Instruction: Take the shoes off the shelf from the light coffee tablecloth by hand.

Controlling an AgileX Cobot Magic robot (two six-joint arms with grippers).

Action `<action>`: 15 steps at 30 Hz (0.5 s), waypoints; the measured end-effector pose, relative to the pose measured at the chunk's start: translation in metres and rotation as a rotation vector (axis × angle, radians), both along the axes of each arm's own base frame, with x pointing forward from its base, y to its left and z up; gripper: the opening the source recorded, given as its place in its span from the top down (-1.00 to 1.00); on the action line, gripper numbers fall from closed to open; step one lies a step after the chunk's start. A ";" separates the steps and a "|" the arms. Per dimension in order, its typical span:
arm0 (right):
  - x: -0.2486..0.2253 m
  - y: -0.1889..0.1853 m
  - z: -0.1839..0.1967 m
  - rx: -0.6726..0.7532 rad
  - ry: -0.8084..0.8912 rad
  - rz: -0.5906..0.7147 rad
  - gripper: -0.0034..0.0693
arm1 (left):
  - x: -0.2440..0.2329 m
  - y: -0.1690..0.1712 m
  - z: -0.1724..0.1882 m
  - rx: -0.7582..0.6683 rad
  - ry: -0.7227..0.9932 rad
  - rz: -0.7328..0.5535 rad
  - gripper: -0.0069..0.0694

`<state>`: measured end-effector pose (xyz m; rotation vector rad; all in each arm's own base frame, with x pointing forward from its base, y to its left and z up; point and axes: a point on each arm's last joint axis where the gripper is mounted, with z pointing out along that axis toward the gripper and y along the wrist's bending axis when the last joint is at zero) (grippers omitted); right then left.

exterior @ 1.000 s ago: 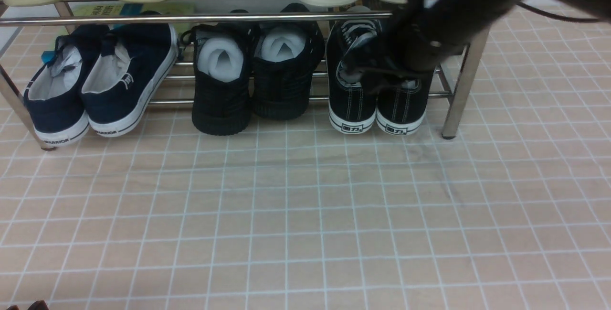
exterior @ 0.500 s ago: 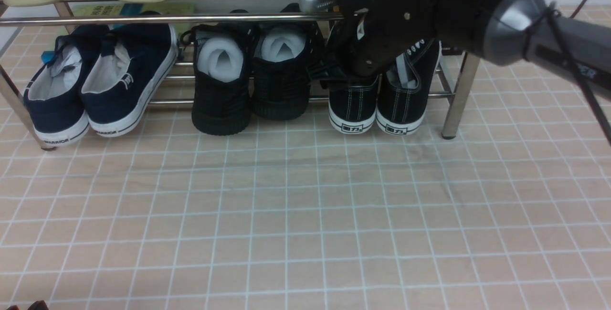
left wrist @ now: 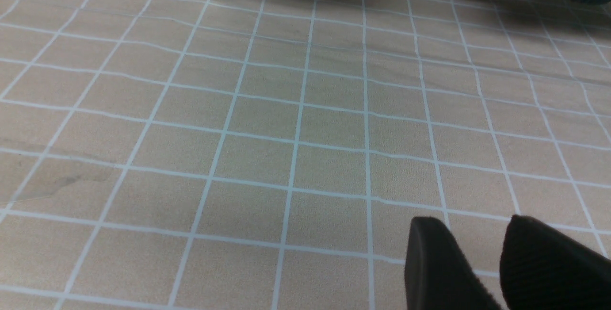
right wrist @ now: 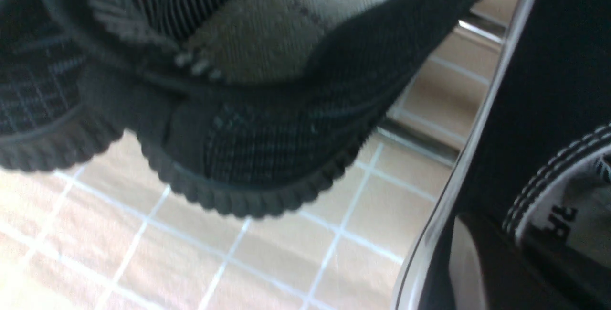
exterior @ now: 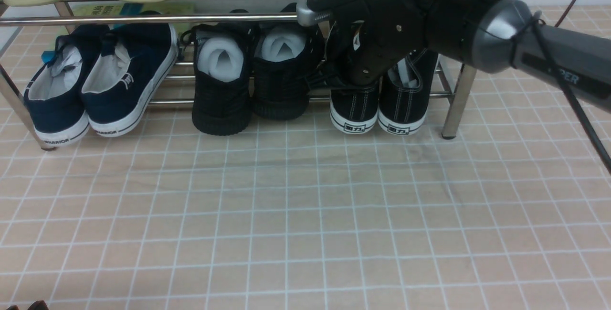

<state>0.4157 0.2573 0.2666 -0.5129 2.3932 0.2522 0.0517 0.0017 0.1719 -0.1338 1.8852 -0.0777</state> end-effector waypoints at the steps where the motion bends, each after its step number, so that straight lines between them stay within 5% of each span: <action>1: 0.000 0.000 0.001 -0.001 0.001 0.000 0.91 | 0.000 0.000 0.000 0.000 0.000 0.000 0.19; 15: -0.053 -0.021 0.082 0.063 0.089 0.062 0.91 | 0.000 0.000 0.000 0.000 0.000 0.000 0.19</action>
